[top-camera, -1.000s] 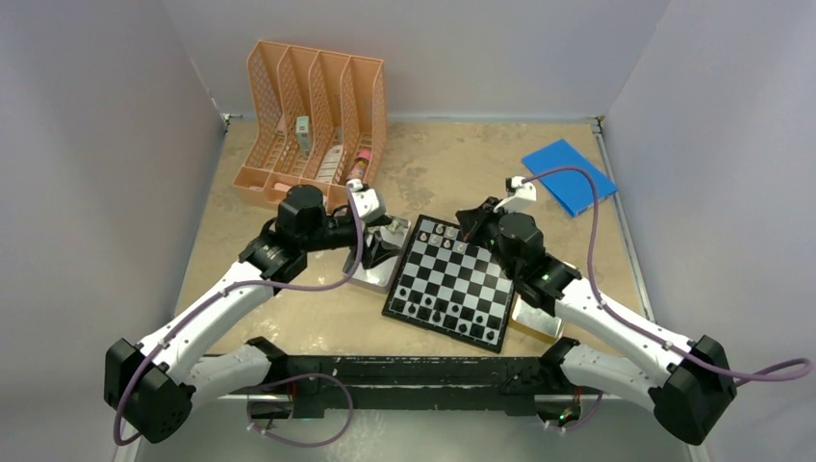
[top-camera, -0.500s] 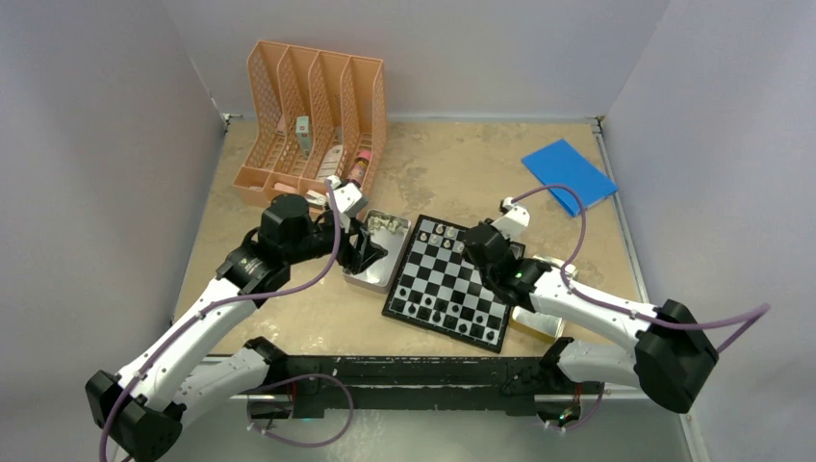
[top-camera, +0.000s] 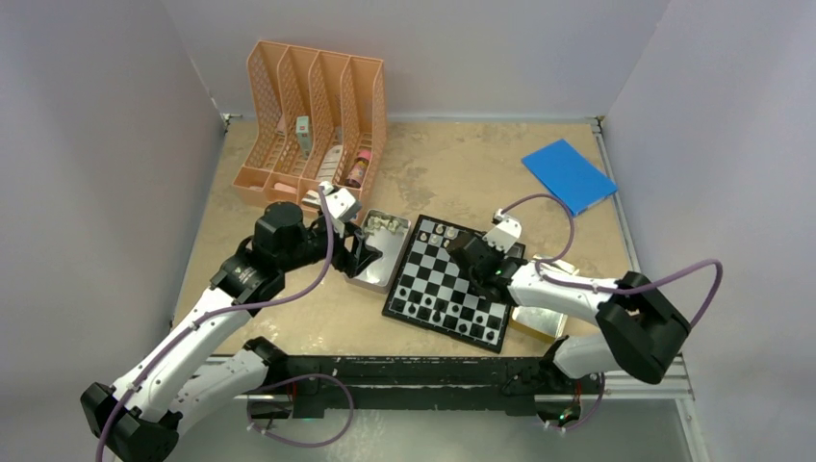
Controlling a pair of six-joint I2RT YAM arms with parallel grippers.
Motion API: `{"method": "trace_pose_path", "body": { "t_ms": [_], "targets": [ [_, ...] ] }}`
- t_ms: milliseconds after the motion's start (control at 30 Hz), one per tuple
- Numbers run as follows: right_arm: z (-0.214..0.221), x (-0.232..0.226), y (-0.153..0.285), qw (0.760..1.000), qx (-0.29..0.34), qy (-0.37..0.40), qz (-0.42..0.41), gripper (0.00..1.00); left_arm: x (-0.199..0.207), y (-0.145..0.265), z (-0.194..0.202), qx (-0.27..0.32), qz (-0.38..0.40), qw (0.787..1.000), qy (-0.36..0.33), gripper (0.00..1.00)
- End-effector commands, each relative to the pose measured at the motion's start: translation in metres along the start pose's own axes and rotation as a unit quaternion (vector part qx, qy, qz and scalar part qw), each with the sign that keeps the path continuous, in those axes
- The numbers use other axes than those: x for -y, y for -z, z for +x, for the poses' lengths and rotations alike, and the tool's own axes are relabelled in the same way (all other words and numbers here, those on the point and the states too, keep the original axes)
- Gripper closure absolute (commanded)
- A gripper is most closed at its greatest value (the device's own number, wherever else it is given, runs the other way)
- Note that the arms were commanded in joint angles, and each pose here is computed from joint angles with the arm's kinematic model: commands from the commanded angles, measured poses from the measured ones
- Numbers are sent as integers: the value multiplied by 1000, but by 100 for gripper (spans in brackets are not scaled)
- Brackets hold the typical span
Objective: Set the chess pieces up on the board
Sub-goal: Place the chess piece on the chessboard.
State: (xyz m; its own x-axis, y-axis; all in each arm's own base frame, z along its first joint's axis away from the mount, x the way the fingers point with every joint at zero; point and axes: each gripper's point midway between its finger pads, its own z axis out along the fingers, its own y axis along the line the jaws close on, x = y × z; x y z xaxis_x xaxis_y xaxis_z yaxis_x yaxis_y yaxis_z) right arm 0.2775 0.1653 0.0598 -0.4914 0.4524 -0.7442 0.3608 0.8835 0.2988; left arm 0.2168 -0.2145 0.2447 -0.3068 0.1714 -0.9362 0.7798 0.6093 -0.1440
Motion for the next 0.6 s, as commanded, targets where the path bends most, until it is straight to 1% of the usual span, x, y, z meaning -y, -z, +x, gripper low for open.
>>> {"method": "trace_pose_path", "body": {
  "t_ms": [0,567],
  "targets": [
    [-11,1,-5,999,32,-16,26,98,-1,1,-7,15,-2,1000,-3,30],
    [-21,-3,-18,996,74,10,46,92,-2,-1,-4,10,-2,1000,-5,30]
  ]
}}
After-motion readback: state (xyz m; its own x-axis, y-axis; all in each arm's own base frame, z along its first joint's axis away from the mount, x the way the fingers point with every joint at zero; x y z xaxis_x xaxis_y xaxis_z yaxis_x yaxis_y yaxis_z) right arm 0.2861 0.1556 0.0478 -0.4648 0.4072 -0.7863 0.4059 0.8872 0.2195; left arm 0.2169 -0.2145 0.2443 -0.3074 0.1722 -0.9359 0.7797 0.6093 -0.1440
